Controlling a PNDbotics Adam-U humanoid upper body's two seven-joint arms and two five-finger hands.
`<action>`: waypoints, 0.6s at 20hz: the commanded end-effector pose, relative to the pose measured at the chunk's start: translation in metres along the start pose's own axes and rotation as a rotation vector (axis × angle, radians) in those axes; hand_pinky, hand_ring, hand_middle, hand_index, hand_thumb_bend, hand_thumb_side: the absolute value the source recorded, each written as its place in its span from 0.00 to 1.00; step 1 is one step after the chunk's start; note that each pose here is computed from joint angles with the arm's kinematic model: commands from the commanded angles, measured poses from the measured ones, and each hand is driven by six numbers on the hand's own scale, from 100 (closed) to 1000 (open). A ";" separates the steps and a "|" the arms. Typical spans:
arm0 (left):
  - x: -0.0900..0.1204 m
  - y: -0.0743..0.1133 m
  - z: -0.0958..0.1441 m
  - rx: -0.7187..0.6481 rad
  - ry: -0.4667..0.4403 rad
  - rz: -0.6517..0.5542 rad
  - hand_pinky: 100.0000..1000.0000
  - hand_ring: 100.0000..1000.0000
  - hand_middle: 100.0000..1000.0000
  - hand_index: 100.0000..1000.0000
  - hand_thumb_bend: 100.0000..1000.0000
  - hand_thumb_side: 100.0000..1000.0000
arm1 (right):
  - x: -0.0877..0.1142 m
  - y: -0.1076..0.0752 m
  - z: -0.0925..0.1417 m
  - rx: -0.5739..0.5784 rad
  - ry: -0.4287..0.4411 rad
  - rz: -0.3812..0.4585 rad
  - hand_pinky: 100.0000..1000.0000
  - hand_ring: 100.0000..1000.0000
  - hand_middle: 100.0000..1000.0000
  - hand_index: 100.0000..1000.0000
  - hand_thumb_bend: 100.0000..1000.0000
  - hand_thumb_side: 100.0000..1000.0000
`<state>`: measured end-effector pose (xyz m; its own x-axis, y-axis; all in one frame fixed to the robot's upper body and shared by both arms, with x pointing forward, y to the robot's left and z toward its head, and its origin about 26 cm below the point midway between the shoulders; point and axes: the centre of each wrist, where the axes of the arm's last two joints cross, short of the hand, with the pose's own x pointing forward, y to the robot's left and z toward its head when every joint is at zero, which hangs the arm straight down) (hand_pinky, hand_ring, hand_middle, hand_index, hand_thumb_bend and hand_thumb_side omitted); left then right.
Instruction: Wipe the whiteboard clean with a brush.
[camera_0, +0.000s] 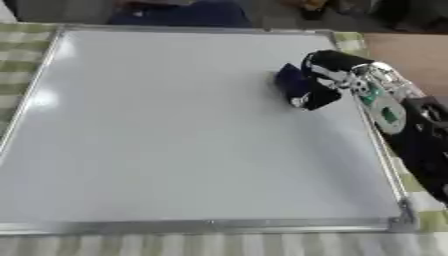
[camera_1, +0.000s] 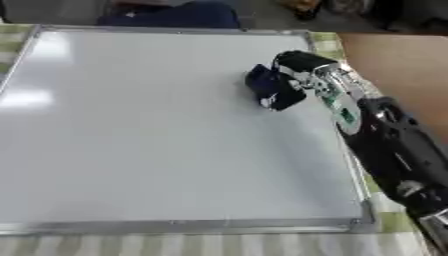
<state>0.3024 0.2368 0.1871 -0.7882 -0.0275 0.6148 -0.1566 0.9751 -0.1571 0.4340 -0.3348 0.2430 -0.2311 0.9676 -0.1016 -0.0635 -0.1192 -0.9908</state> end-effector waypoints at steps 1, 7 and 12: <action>0.007 0.000 -0.005 -0.022 -0.029 0.000 0.58 0.79 0.77 0.58 0.12 1.00 | -0.007 -0.012 0.004 -0.029 0.024 0.026 0.66 0.74 0.40 0.10 0.06 0.39; 0.007 0.000 -0.005 -0.022 -0.029 0.000 0.58 0.79 0.77 0.58 0.12 1.00 | -0.006 -0.011 0.003 -0.026 0.011 0.017 0.66 0.72 0.35 0.10 0.06 0.34; 0.007 0.000 -0.005 -0.023 -0.029 0.000 0.58 0.79 0.77 0.58 0.12 1.00 | -0.002 -0.012 0.003 -0.009 -0.021 0.008 0.65 0.70 0.33 0.10 0.04 0.32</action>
<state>0.3024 0.2368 0.1871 -0.7882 -0.0274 0.6149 -0.1541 0.9760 -0.1539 0.4344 -0.3328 0.2432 -0.2504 0.9635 -0.0941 -0.0690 -0.1147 -0.9910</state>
